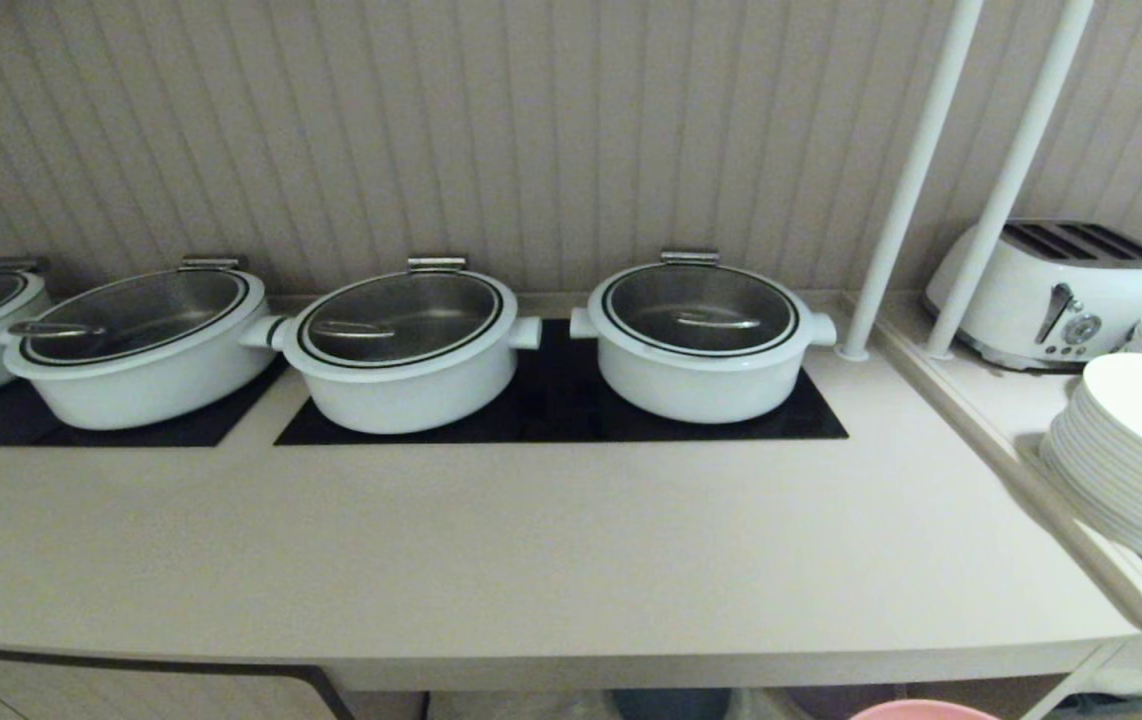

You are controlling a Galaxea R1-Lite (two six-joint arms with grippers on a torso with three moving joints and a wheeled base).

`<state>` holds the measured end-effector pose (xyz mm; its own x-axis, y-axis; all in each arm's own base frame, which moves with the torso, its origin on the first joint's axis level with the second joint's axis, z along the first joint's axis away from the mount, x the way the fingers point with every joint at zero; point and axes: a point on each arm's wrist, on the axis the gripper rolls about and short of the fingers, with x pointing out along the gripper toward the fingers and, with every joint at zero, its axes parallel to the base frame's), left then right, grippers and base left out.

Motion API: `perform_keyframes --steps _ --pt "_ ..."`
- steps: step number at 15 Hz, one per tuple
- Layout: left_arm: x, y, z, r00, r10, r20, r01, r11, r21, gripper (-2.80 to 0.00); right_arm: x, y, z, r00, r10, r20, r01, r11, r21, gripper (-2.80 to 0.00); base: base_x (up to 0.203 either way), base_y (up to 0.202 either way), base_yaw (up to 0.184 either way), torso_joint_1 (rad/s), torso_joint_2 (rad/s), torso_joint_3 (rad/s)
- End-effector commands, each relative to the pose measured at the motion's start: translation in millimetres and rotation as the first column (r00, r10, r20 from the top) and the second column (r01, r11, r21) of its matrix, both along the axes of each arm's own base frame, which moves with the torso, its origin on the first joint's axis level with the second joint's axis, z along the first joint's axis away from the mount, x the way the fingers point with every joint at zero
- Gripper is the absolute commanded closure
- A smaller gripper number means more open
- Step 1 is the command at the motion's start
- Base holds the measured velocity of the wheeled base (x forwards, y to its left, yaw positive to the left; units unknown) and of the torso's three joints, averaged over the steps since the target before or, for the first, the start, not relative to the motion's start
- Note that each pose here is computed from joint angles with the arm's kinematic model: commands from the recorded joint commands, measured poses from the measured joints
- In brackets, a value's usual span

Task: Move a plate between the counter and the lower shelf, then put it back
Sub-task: Put the plate

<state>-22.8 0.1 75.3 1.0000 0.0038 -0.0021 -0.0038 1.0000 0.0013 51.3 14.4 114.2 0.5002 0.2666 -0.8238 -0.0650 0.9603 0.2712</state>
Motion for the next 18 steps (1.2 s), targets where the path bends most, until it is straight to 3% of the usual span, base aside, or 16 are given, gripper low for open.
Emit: perform_keyframes --steps 1,8,18 --pt "0.0 0.0 0.0 1.000 0.001 0.001 -0.001 1.000 0.000 0.00 3.5 1.0 3.7 1.000 0.008 -0.003 -0.007 1.000 0.021 0.00 0.000 0.000 0.000 0.000 0.00 0.000" --pt "0.0 0.0 0.0 1.000 0.001 0.001 -0.001 1.000 0.000 0.00 27.1 5.7 16.2 1.000 0.016 -0.020 -0.016 1.000 0.024 0.00 0.000 0.000 0.000 0.000 0.00 0.000" --pt "0.0 0.0 0.0 1.000 0.001 0.001 -0.001 1.000 0.000 0.00 95.8 20.7 19.4 0.999 0.044 -0.001 -0.044 0.999 0.033 0.00 0.000 0.000 0.000 0.000 0.00 0.000"
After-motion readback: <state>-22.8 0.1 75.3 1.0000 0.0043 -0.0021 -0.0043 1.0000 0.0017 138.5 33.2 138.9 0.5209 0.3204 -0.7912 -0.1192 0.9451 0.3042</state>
